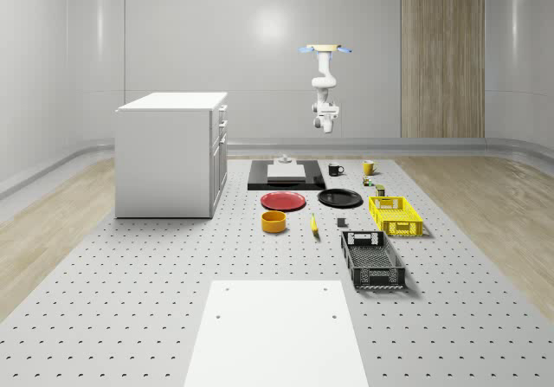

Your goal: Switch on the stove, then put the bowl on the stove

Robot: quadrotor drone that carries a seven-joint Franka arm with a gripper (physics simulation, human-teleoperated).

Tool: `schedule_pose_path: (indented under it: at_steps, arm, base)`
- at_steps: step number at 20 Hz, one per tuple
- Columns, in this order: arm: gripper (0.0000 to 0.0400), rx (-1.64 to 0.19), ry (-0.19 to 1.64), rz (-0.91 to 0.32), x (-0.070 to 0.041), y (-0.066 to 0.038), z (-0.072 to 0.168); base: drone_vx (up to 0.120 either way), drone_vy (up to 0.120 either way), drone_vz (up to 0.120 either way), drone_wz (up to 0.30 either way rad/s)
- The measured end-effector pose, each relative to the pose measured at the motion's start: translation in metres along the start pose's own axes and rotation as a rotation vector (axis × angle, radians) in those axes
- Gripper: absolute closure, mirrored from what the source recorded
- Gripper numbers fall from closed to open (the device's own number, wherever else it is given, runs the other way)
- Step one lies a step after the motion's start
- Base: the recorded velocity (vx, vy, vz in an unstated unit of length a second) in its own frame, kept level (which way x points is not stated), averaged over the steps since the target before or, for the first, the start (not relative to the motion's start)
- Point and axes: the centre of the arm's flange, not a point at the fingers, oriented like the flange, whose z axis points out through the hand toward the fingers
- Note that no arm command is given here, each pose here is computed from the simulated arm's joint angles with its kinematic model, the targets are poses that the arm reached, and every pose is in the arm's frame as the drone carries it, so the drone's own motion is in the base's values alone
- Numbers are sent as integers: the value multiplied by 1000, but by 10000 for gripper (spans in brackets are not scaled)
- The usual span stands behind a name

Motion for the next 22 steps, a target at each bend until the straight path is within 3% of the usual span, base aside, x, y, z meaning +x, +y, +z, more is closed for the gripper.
schedule_pose_path:
  at_steps: [11, 22]
  arm:
    - [0, 6, 6, 0, -1, 1, -71]
    - [0, 12, 12, 0, 0, 0, -91]
  base:
    - [0, 0, 0, 0]
    - [0, 0, 0, 0]
